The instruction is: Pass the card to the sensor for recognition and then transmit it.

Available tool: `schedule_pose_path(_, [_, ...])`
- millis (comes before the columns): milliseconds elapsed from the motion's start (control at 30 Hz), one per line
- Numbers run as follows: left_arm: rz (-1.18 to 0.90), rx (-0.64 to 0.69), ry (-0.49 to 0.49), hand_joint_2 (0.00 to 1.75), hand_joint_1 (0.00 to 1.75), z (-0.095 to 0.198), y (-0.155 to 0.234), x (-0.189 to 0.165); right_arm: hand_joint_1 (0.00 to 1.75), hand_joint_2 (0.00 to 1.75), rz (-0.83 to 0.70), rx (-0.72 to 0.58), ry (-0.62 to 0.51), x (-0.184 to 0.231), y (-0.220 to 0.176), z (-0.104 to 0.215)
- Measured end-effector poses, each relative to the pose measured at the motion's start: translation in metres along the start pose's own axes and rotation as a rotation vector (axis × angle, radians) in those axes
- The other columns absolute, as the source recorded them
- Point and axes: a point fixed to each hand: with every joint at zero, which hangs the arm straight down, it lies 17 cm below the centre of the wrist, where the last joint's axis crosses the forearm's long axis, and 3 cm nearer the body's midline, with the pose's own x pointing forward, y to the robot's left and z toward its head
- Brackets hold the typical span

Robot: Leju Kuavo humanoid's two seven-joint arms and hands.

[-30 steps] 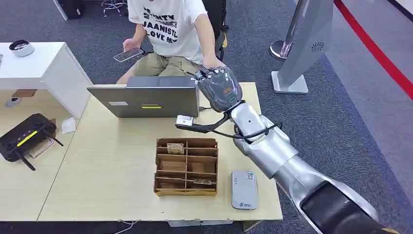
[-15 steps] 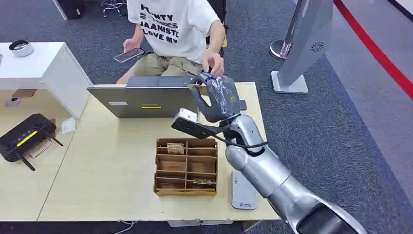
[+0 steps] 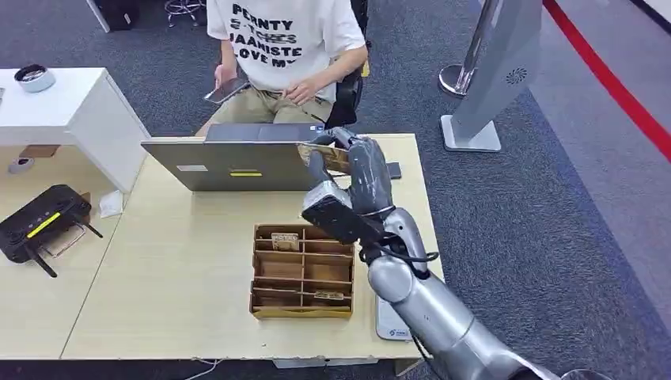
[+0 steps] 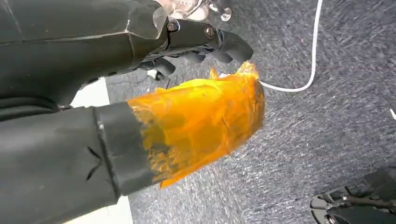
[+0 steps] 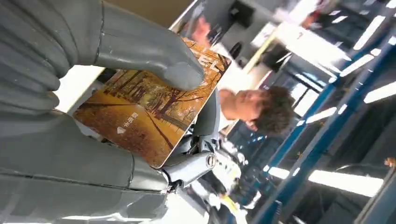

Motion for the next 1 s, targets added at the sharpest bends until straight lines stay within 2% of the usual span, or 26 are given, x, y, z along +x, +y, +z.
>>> schedule_pose_path(200, [0.048,-0.002,0.017,0.00,0.05,0.000,-0.004,-0.009,1.75,1.75,-0.136,-0.104,0.015,0.013,-0.027,0.023])
schedule_pose_path(567, [0.134,-0.001,0.049,0.00,0.05,0.000,-0.005,-0.017,1.75,1.75,-0.164,-0.183,0.213,-0.044,-0.062,0.100])
schedule_pose_path(800, [0.168,-0.005,0.066,0.00,0.05,0.000,-0.008,-0.023,1.75,1.75,-0.064,-0.131,0.366,-0.084,-0.067,0.150])
schedule_pose_path(1000, [0.189,-0.005,0.073,0.00,0.05,0.000,-0.008,-0.024,1.75,1.75,-0.012,-0.020,0.515,-0.121,-0.049,0.193])
